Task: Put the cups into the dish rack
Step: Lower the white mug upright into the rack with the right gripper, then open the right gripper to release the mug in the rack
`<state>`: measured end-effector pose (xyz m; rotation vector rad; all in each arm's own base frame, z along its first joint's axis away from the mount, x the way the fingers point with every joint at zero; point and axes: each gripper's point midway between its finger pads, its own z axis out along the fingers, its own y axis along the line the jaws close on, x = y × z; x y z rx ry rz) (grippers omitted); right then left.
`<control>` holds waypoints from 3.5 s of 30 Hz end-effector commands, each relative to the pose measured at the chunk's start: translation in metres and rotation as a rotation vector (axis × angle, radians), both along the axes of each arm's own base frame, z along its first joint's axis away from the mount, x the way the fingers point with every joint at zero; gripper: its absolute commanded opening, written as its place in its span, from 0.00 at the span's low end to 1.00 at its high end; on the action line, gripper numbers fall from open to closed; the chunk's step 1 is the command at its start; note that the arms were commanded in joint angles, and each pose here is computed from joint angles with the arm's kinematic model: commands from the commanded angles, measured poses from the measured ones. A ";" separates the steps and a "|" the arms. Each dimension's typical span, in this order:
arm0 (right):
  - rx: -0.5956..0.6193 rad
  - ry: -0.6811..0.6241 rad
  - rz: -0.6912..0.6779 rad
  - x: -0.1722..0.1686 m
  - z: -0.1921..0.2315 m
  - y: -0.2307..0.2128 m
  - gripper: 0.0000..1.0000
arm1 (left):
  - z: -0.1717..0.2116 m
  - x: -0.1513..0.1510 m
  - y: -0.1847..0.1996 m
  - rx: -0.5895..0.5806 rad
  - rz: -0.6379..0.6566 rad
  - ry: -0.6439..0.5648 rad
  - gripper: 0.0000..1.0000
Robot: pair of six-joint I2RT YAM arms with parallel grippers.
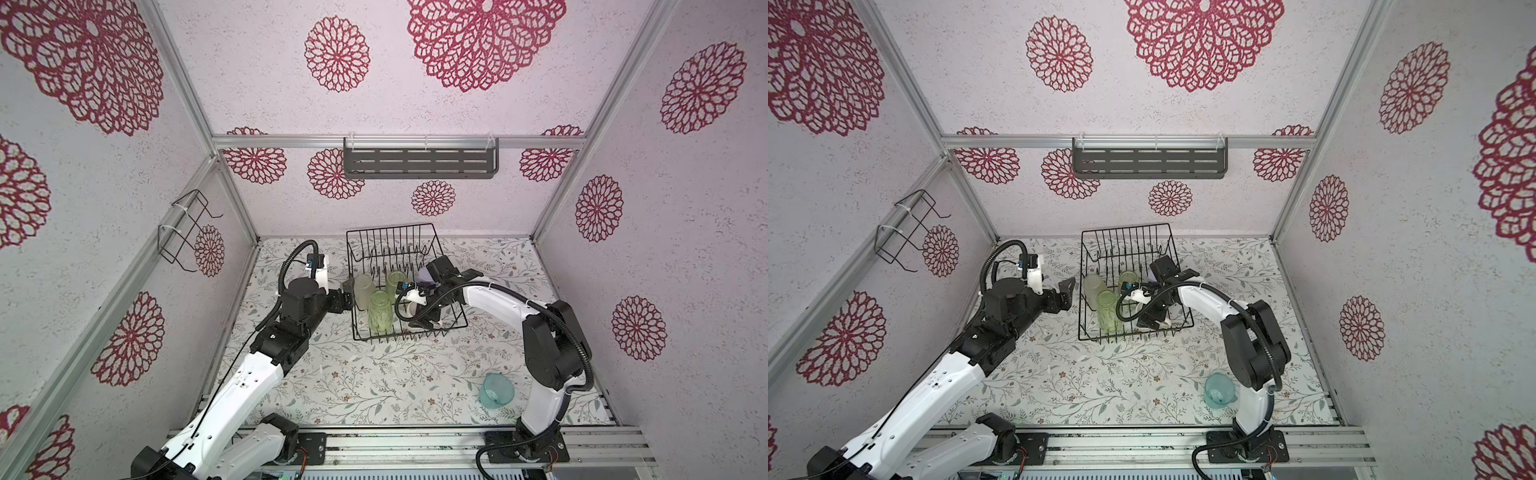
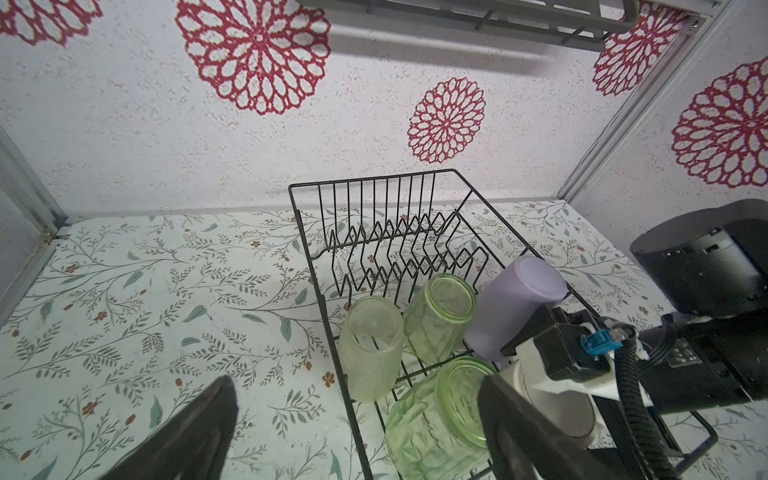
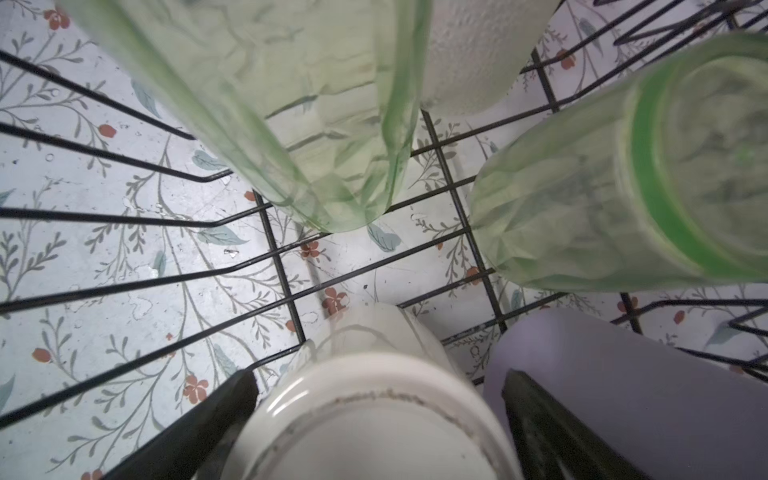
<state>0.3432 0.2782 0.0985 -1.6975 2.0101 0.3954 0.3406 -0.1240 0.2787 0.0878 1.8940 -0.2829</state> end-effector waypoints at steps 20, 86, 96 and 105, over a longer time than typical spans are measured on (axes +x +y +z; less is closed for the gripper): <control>-0.072 0.115 -0.049 -0.011 0.026 -0.006 0.87 | 0.011 0.000 0.002 0.006 -0.004 -0.032 0.94; -0.038 0.063 -0.040 0.007 0.032 0.023 0.77 | 0.009 0.001 0.003 0.000 -0.008 -0.017 0.94; -0.040 0.069 -0.069 0.008 0.028 0.021 0.81 | 0.006 0.003 -0.001 -0.003 -0.021 -0.015 0.94; -0.006 0.076 -0.066 0.000 0.042 0.022 0.99 | 0.008 0.004 0.000 -0.005 -0.018 -0.012 0.94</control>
